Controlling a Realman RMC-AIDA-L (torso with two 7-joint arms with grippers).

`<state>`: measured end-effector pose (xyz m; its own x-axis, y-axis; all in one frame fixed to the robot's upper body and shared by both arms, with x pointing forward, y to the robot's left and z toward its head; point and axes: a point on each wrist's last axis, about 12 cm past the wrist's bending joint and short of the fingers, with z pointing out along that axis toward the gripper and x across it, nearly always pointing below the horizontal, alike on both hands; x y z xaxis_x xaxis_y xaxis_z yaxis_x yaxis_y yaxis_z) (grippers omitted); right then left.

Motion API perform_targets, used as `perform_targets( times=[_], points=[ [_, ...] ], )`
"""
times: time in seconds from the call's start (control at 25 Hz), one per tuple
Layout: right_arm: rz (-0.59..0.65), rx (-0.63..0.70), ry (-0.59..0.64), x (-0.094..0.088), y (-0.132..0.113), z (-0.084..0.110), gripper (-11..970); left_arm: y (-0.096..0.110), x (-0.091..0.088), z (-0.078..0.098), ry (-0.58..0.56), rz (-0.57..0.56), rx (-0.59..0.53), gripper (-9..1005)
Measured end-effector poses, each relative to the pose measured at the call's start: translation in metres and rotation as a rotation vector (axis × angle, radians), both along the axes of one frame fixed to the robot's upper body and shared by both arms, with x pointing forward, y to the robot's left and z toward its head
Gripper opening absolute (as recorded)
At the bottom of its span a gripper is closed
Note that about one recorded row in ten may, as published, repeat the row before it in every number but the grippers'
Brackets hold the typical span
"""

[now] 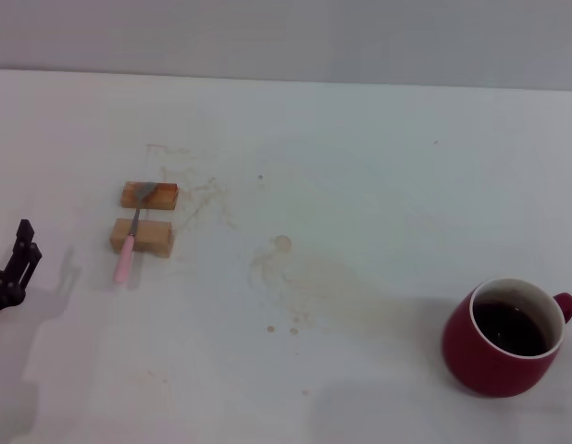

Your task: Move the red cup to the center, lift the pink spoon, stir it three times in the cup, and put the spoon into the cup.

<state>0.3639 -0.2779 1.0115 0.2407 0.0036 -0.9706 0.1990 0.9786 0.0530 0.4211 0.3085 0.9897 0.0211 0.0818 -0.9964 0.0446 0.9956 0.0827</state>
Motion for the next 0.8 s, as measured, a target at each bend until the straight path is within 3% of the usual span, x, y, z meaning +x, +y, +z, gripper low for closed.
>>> perform_targets(
  times=[0.48,0.8],
  points=[
    [-0.021,0.077,0.073,-0.032,0.012,-0.006,0,0.0,0.004,-0.001,0.013,-0.001,0.004,808],
    [0.01,0.132,0.153,-0.035,0.023,-0.013,0,-0.003,0.014,0.0,0.02,-0.016,0.007,808]
  ],
)
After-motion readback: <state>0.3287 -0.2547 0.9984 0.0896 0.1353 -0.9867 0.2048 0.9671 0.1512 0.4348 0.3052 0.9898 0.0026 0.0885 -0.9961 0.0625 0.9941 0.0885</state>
